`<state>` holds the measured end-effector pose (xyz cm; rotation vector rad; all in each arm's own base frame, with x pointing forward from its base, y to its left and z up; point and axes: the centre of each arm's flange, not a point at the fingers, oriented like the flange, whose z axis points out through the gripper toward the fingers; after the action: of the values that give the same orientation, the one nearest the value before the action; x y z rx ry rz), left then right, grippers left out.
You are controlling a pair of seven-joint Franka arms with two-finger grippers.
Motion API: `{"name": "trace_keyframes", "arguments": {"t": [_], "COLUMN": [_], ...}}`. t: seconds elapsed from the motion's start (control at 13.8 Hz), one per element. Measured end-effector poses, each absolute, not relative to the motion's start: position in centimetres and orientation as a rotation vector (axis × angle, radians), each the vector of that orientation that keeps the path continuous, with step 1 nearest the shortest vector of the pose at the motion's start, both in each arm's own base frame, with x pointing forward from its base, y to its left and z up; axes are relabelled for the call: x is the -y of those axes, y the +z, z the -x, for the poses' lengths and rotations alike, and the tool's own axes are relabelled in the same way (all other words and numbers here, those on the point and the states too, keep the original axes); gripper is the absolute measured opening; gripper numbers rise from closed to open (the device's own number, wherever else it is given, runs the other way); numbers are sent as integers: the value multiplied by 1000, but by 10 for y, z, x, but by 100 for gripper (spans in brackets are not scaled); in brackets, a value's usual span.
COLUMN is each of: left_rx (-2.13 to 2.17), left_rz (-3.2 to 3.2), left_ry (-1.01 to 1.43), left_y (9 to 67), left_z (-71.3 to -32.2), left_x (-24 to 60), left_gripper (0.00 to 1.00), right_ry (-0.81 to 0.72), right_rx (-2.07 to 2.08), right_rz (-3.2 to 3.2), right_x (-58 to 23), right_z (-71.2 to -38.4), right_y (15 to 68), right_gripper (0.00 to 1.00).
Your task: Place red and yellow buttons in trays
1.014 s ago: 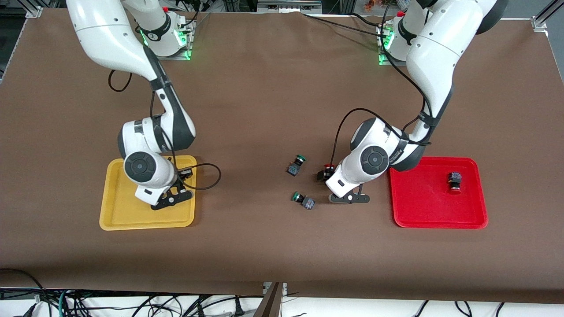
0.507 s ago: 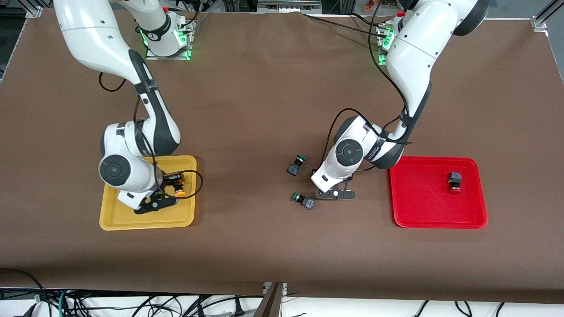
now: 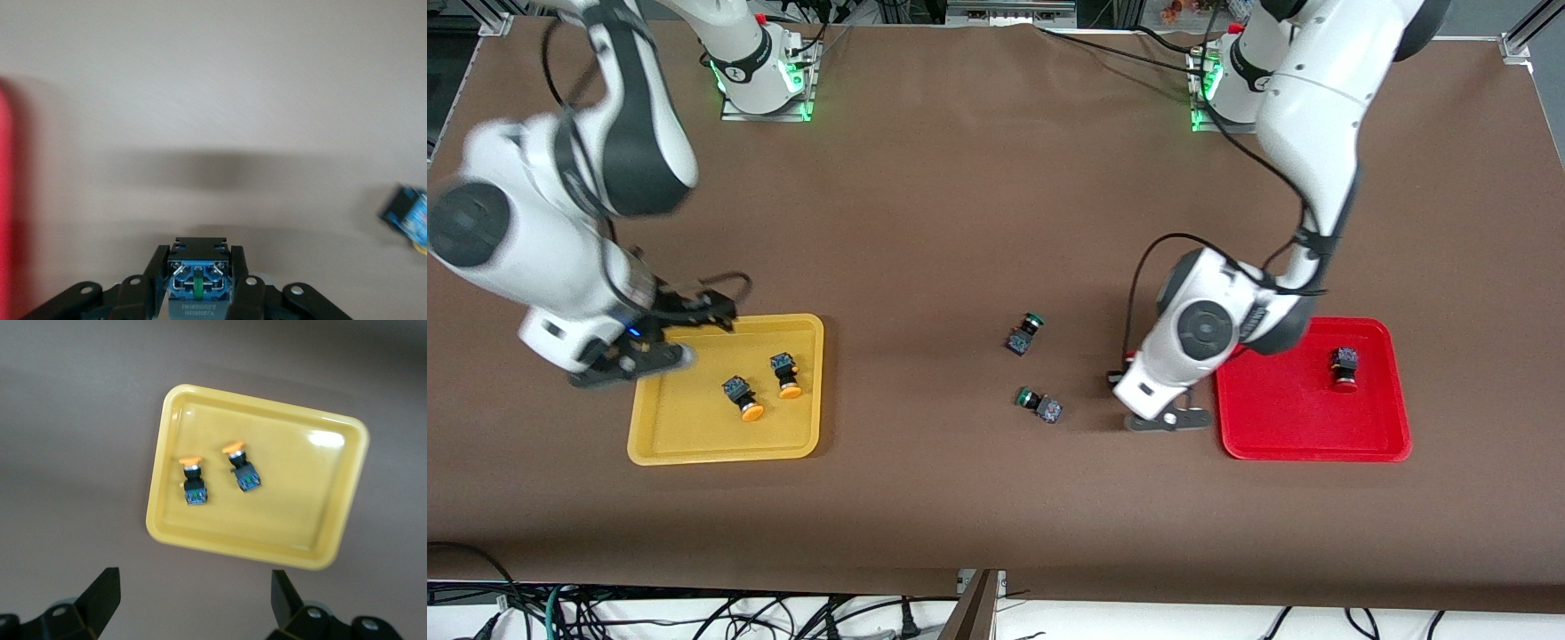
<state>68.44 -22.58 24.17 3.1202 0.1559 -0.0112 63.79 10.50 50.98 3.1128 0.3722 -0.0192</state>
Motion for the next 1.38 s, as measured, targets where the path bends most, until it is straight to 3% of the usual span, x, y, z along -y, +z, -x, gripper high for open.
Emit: {"name": "trace_keyframes", "arguments": {"t": [0.22, 0.51, 1.16, 1.38], "left_rx": [-38, 55, 92, 85], "left_rz": [-3136, -3120, -3099, -3100], "left_ry": [-31, -137, -204, -119], "left_y": [270, 244, 204, 208], "left_z": [-706, -699, -674, -680], "left_x": [124, 26, 21, 19], "left_gripper": [41, 41, 41, 45], "right_ry": [15, -47, -123, -127], "right_rx": [-391, -279, -415, -433], "right_rz": [-3117, -3137, -3124, -3125], "right_x": [-56, -38, -44, -47], "right_z": [-610, -595, -593, -594], "right_y": [571, 576, 562, 560], "right_gripper": [100, 100, 100, 100]}}
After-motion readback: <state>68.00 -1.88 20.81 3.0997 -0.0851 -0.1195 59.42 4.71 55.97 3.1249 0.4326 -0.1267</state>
